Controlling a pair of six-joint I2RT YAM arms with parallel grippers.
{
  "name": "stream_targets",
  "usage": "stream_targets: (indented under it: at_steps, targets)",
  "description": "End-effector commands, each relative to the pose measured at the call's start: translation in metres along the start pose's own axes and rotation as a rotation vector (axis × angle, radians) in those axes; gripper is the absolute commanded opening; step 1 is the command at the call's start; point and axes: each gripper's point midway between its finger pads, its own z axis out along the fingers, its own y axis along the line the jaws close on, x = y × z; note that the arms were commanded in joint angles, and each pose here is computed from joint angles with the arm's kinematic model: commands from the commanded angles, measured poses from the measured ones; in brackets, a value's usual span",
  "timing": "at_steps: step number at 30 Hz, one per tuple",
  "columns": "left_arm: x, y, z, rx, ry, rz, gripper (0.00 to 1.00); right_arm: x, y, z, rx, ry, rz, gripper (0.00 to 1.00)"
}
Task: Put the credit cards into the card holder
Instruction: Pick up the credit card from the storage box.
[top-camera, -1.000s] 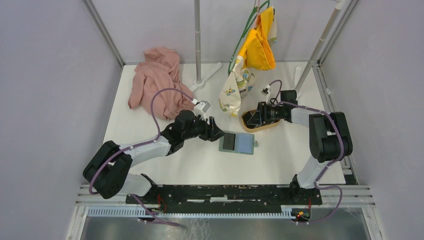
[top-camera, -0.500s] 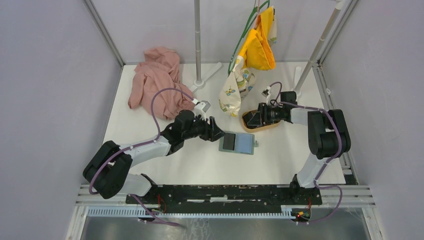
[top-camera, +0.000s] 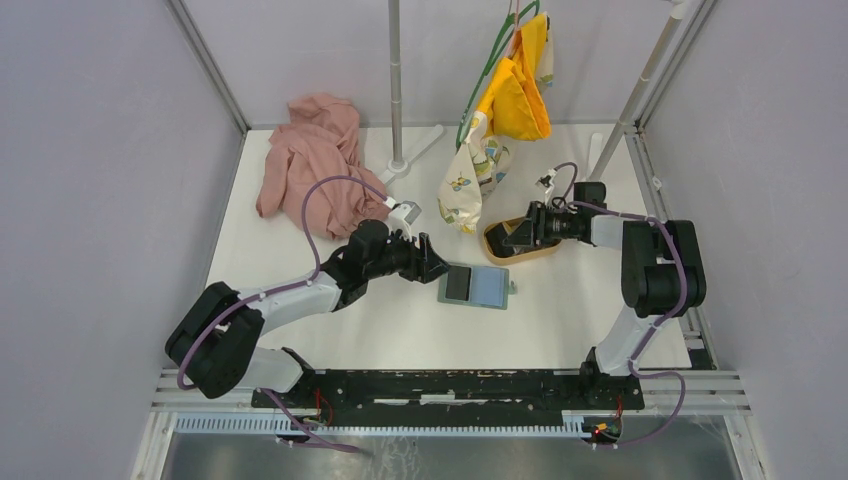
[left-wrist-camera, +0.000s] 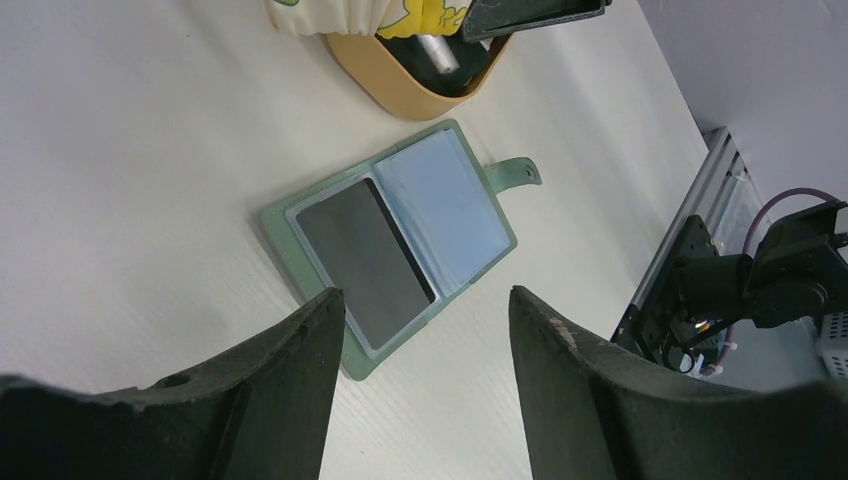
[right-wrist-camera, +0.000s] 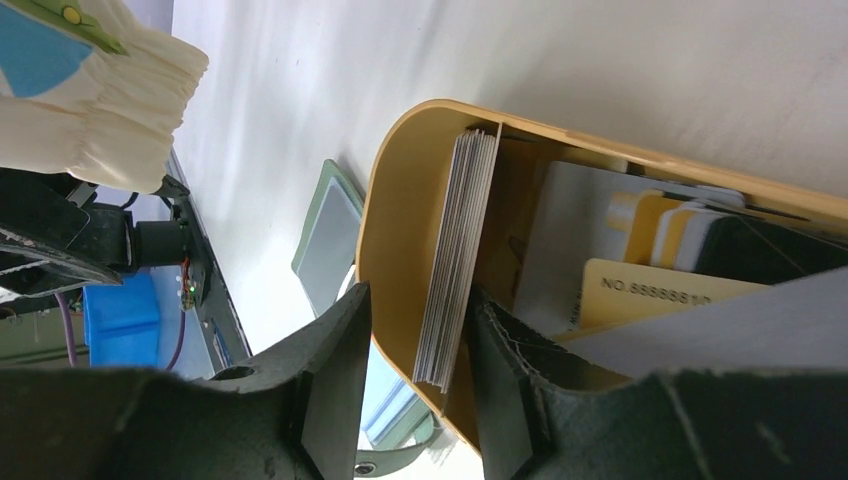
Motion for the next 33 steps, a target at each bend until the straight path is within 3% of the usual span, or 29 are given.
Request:
stream_targets:
  at_steps: [1,11,20,27,33]
  targets:
    - [-0.023,-0.019,-0.003,0.053,-0.066,0.016,0.68,-0.021,0.003,-0.013,-0.01,-0.06,-0.042,0.45]
    - [-0.023,-0.02,-0.006,0.055,-0.071,0.017,0.68,-0.018,-0.021,-0.021,0.075,-0.063,-0.019,0.29]
    - [-0.023,-0.021,-0.01,0.056,-0.081,0.015,0.68,-0.024,-0.024,-0.029,0.095,-0.088,-0.021,0.02]
    - [-0.037,-0.039,-0.018,0.129,-0.149,-0.026,0.69,-0.041,-0.025,-0.055,0.156,-0.163,-0.072,0.0]
    - [-0.05,-0.056,-0.028,0.217,-0.234,-0.102,0.87,-0.049,-0.02,-0.071,0.181,-0.198,-0.129,0.0]
